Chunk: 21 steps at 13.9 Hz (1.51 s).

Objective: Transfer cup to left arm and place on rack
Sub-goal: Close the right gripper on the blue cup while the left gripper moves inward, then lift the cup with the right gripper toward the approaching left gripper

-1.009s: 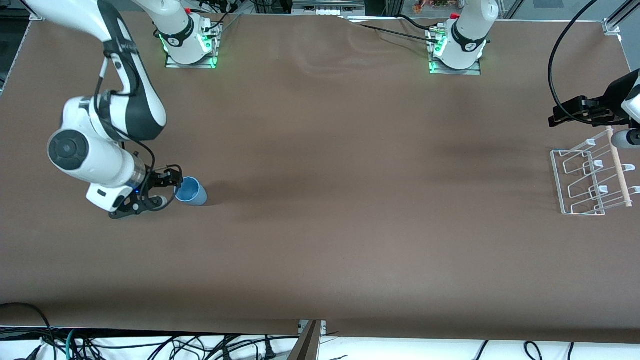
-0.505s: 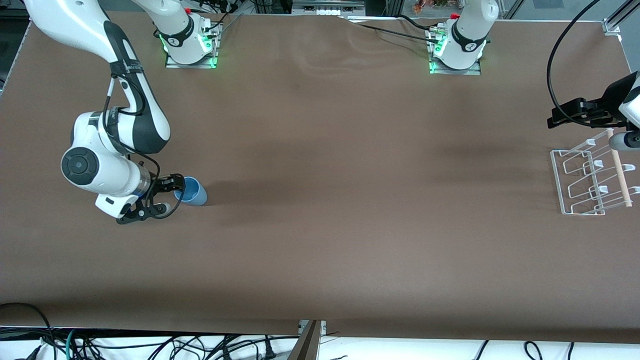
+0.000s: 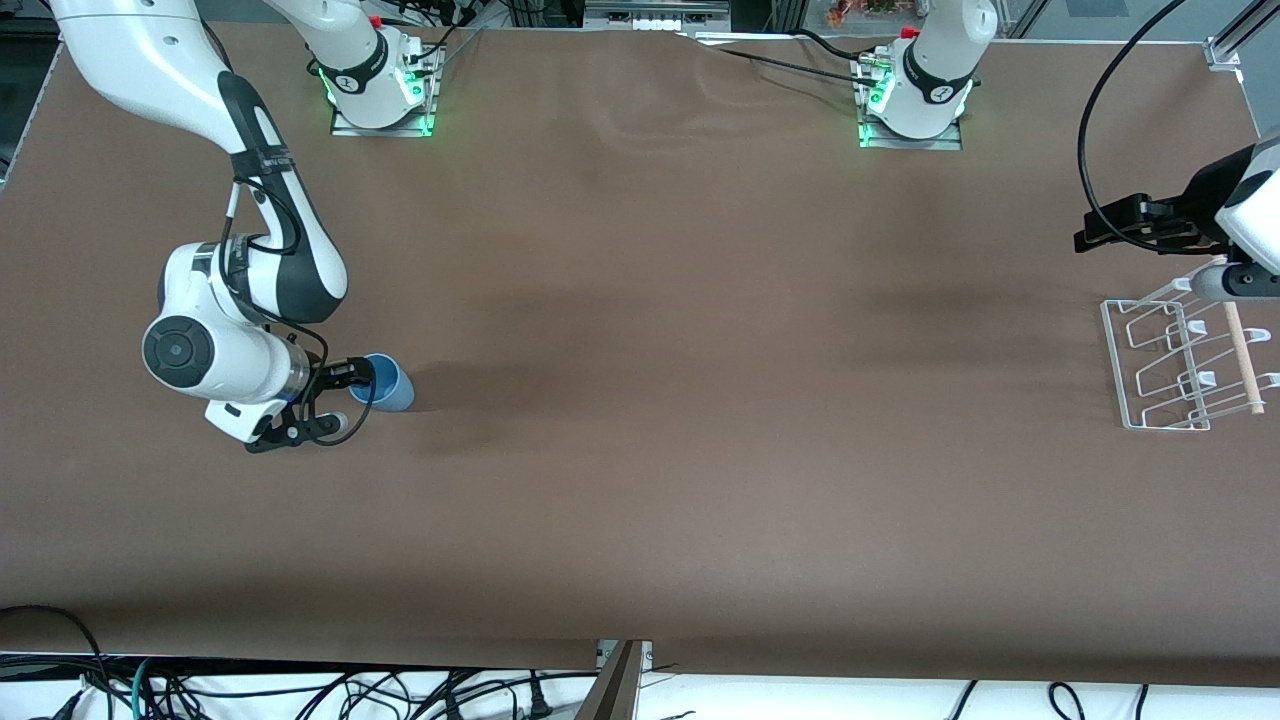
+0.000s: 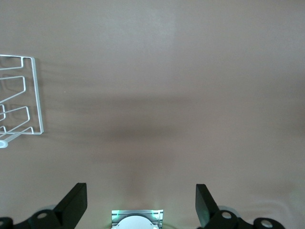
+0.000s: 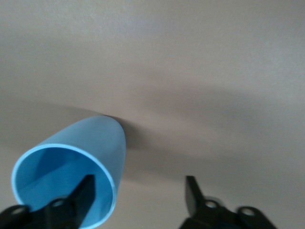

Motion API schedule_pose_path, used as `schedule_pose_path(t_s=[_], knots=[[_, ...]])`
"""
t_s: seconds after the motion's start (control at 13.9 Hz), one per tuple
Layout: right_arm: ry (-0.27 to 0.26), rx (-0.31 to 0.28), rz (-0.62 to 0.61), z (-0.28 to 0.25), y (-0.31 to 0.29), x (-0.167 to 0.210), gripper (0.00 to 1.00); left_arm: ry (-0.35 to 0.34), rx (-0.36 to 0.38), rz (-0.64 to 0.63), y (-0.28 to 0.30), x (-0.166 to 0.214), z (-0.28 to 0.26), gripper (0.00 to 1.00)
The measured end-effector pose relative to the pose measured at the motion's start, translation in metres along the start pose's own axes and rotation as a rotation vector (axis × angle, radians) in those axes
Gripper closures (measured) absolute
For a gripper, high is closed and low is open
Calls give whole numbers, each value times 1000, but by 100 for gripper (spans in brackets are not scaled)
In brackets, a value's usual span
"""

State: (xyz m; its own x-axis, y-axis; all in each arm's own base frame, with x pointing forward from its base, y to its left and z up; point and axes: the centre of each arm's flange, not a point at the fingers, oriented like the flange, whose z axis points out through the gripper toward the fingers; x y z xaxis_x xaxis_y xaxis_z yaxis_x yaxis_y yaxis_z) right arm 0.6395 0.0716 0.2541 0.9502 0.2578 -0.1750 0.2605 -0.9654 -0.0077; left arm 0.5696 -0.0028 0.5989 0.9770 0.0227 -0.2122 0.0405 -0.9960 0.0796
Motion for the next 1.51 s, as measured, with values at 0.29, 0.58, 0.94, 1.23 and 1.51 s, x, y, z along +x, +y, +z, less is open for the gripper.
schedule_pose_path(t_s=[0.29,0.58,0.94,1.23,1.51], knots=[[-20,11,30,13,-1,1,70,-24,-41,140,9,5,12,0],[-31,44,51,10,-6,1,93,-58,-98,273,13,20,33,0],[-147,139,146,-46,-44,4,93,-63,-233,547,26,38,59,0],[-276,307,289,-127,-131,-1,93,1,-299,823,57,53,75,0],[-407,579,594,-189,-187,-2,93,101,-365,1084,88,65,101,0]])
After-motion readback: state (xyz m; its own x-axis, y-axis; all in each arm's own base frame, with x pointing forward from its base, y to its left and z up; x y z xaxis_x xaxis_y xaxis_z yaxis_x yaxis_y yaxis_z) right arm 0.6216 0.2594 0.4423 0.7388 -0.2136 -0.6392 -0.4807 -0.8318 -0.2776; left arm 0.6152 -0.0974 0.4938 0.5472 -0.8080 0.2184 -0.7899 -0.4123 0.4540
